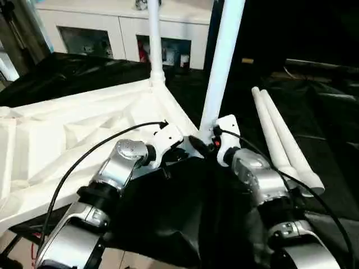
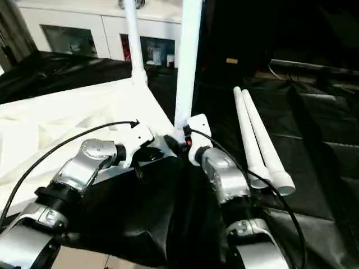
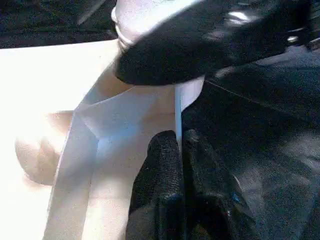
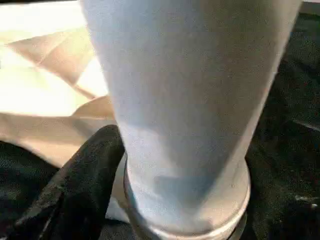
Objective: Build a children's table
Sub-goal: Rotate leg to tighten
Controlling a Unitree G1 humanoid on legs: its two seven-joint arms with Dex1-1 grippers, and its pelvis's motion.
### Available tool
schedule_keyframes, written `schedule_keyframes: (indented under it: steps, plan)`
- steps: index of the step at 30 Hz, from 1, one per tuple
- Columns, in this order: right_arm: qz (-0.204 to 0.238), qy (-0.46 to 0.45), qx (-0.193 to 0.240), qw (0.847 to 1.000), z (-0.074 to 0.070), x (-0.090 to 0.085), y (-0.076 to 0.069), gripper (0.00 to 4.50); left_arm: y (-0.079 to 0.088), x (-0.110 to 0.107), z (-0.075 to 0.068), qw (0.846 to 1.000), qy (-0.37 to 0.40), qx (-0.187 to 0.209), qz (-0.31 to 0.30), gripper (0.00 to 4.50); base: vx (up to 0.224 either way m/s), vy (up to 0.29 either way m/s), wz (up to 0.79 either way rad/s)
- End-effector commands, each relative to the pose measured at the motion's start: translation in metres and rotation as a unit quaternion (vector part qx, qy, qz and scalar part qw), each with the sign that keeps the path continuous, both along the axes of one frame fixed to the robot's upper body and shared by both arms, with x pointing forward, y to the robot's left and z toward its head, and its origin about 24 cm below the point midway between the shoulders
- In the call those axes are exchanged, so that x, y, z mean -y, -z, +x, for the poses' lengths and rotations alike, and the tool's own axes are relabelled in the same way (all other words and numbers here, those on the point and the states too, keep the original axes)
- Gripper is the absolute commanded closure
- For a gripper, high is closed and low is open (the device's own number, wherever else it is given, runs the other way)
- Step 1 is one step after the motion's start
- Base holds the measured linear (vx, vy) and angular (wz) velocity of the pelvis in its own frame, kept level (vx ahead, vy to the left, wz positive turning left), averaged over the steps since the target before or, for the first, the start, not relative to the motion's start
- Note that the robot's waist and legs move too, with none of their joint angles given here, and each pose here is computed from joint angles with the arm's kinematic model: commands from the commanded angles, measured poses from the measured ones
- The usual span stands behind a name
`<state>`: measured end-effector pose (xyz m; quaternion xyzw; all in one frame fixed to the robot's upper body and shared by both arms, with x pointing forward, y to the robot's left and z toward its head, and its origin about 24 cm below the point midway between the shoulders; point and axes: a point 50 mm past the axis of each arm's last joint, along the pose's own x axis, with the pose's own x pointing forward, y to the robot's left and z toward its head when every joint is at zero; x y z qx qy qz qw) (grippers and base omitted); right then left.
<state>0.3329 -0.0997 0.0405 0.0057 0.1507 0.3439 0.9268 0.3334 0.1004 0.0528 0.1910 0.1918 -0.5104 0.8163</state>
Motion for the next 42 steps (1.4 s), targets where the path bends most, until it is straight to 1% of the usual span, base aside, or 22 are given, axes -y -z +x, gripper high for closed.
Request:
schedule_keyframes:
  steps: [1,4,5,6,7,9,13,14,15,18,21,24,25,26,29,30,32,34,35,37,40,42]
  plan:
    - [0.019,-0.137,-0.011,0.990,-0.019,-0.028,0.003,0.79,-0.009,0.018,-0.008,0.997,0.065,0.012,-0.045,4.50,0.000,0.000,0.00]
    - [0.019,-0.185,-0.004,0.983,-0.024,-0.016,-0.002,0.79,-0.007,0.010,-0.013,0.995,0.090,0.004,-0.038,4.50,0.000,0.000,0.00]
    - [0.019,-0.185,-0.004,0.983,-0.024,-0.016,-0.002,0.79,-0.007,0.010,-0.013,0.995,0.090,0.004,-0.038,4.50,0.000,0.000,0.00]
    - [0.016,-0.211,-0.003,0.977,-0.027,-0.007,-0.005,0.79,-0.007,0.006,-0.017,0.993,0.109,-0.003,-0.041,4.50,0.000,0.000,0.00]
    - [0.016,-0.211,-0.003,0.977,-0.027,-0.007,-0.005,0.79,-0.007,0.006,-0.017,0.993,0.109,-0.003,-0.041,4.50,0.000,0.000,0.00]
    - [0.014,-0.247,-0.013,0.969,-0.032,0.005,-0.008,0.79,-0.005,-0.002,-0.021,0.991,0.129,-0.009,-0.031,4.50,0.000,0.000,0.00]
    - [-0.006,-0.286,-0.026,0.958,-0.038,0.016,-0.009,0.79,-0.003,-0.011,-0.025,0.989,0.146,-0.020,-0.018,4.50,0.000,0.000,0.00]
    - [-0.008,-0.286,-0.026,0.958,-0.039,0.016,-0.009,0.79,-0.003,-0.011,-0.025,0.989,0.147,-0.021,-0.018,4.50,0.000,0.000,0.00]
    - [-0.020,-0.294,-0.028,0.955,-0.040,0.019,-0.008,0.79,-0.003,-0.014,-0.028,0.987,0.156,-0.031,-0.020,4.50,0.000,0.000,0.00]
    - [-0.021,-0.297,-0.029,0.954,-0.040,0.019,-0.009,0.79,-0.004,-0.016,-0.031,0.985,0.165,-0.039,-0.022,4.50,0.000,0.000,0.00]
    - [-0.019,-0.300,-0.029,0.953,-0.041,0.017,-0.009,1.10,-0.003,-0.017,-0.032,0.985,0.169,-0.040,-0.021,4.50,0.000,0.000,0.00]
    - [-0.014,-0.303,-0.032,0.952,-0.042,0.016,-0.009,1.13,-0.003,-0.017,-0.032,0.984,0.170,-0.040,-0.021,4.50,0.000,0.000,0.00]
    - [-0.013,-0.305,-0.034,0.952,-0.043,0.015,-0.008,1.37,-0.003,-0.017,-0.033,0.984,0.169,-0.040,-0.022,4.50,0.000,0.000,0.00]
    - [-0.012,-0.306,-0.036,0.951,-0.043,0.014,-0.008,1.46,-0.003,-0.017,-0.033,0.985,0.169,-0.040,-0.022,4.50,0.000,0.000,0.00]
    - [-0.009,-0.307,-0.039,0.951,-0.044,0.013,-0.007,1.55,-0.002,-0.016,-0.031,0.987,0.159,-0.035,-0.020,4.50,0.000,0.000,0.00]
    - [-0.003,-0.293,-0.042,0.955,-0.044,0.011,-0.004,1.72,-0.003,-0.015,-0.024,0.991,0.126,-0.023,-0.021,4.50,0.000,0.000,0.00]
    - [0.000,-0.264,-0.045,0.963,-0.041,0.009,0.000,1.76,-0.004,-0.012,-0.017,0.996,0.089,-0.015,-0.030,4.50,0.000,0.000,0.00]
    - [0.001,-0.246,-0.045,0.968,-0.039,0.008,0.002,1.78,-0.005,-0.011,-0.014,0.997,0.072,-0.012,-0.033,4.50,0.000,0.000,0.00]
    - [-0.001,-0.186,-0.045,0.982,-0.031,0.007,0.006,1.78,-0.006,-0.008,-0.008,0.998,0.049,-0.007,-0.040,4.50,0.000,0.000,0.00]
    - [-0.004,-0.117,-0.046,0.992,-0.023,0.004,0.011,1.79,-0.009,-0.002,-0.002,0.999,0.015,-0.004,-0.046,4.50,0.000,0.000,0.00]
    - [0.003,-0.017,-0.062,0.998,-0.012,-0.005,0.017,1.80,-0.014,0.012,0.011,0.997,-0.049,0.002,-0.065,4.50,0.000,0.000,0.00]
    - [0.009,0.019,-0.065,0.998,-0.007,-0.013,0.017,1.80,-0.017,0.019,0.016,0.995,-0.069,0.004,-0.071,4.50,0.000,0.000,0.00]
